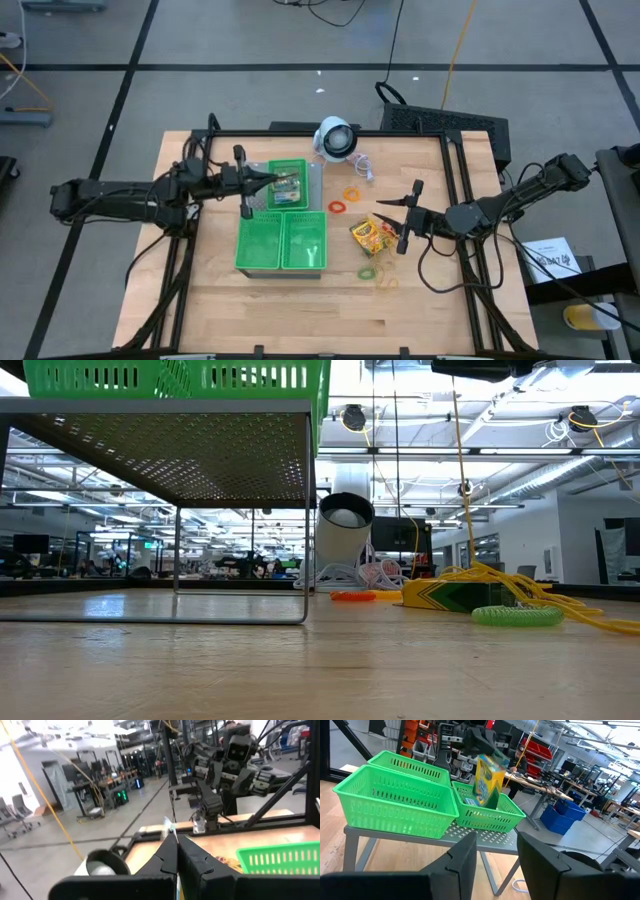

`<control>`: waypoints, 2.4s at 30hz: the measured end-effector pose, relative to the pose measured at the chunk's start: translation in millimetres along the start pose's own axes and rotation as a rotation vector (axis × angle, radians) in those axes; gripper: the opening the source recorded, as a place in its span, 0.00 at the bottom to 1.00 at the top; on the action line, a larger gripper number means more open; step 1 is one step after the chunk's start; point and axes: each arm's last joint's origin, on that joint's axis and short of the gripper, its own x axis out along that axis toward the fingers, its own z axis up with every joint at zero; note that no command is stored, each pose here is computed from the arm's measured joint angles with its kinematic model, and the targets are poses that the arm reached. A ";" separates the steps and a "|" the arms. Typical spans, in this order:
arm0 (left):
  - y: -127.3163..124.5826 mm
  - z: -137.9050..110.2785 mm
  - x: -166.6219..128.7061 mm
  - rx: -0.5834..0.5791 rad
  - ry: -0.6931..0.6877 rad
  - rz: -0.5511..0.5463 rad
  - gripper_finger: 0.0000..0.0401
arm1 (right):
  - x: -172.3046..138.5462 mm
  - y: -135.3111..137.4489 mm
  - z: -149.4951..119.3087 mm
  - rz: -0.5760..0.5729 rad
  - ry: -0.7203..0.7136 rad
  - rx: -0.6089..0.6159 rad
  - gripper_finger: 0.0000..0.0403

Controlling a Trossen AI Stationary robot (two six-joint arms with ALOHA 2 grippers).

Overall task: Pick & Place Office Desk Supplies
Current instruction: Put the crayon box into the top green basket on the shelf, then put the yellow rubber band into the bottom left green basket on the shelf

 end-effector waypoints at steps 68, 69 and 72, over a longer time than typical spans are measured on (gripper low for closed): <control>15.1 -15.9 2.1 -0.210 0.080 -0.142 0.20 | 0.3 -0.4 -0.1 -0.002 0.001 0.012 0.32; 16.5 -12.9 1.3 -0.209 0.056 -0.113 0.19 | 0.3 -0.4 -0.1 -0.002 0.001 0.012 0.32; 20.7 -5.0 1.0 -0.229 -0.018 -0.025 0.19 | 0.3 -0.4 -0.2 -0.002 0.001 0.023 0.32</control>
